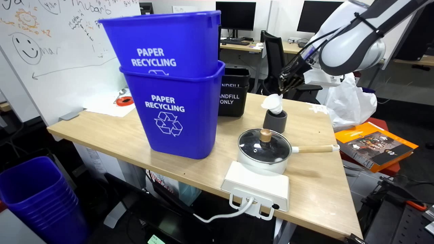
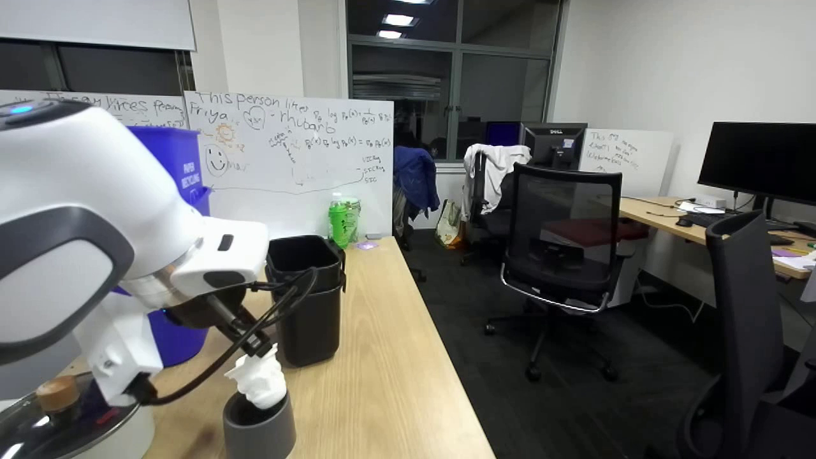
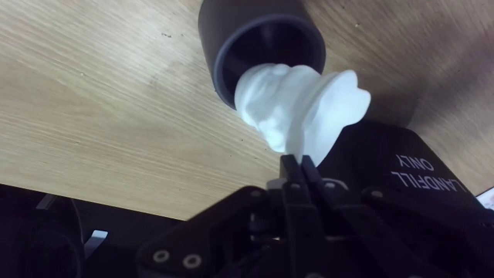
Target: Remove the white object from the grey vessel
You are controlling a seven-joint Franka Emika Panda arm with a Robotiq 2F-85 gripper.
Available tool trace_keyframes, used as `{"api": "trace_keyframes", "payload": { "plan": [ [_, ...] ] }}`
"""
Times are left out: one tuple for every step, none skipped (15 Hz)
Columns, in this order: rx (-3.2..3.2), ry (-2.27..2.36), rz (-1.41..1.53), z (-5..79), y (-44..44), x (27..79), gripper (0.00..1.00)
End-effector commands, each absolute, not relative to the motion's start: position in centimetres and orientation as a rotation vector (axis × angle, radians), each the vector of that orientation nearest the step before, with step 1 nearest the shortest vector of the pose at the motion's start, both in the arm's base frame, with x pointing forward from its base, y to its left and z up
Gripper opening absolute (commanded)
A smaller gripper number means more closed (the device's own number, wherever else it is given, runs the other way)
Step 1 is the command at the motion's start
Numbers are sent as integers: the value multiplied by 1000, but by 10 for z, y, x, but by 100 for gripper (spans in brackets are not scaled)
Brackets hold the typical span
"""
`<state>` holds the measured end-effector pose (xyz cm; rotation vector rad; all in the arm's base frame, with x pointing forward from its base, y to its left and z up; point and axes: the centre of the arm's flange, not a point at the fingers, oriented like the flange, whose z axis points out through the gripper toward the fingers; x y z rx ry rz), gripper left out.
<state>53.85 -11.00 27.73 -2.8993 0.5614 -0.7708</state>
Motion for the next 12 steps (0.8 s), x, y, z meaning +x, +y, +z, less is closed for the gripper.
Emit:
{"api": "trace_keyframes", "payload": {
  "plan": [
    [-2850,687,-679,312,-112,537,1],
    [-2831,724,-657,321,-108,536,1],
    [-2813,755,-634,330,-104,535,1],
    [-2800,784,-610,338,-101,534,1],
    [-2794,808,-577,346,-97,530,1],
    [-2788,836,-548,352,-95,526,1],
    [-2788,869,-514,357,-93,519,1],
    [-2795,898,-488,361,-93,511,1],
    [-2801,933,-460,364,-95,504,1],
    [-2813,955,-431,365,-98,493,1],
    [-2820,971,-408,367,-103,484,1],
    [-2833,981,-385,367,-105,473,1]
  ]
}}
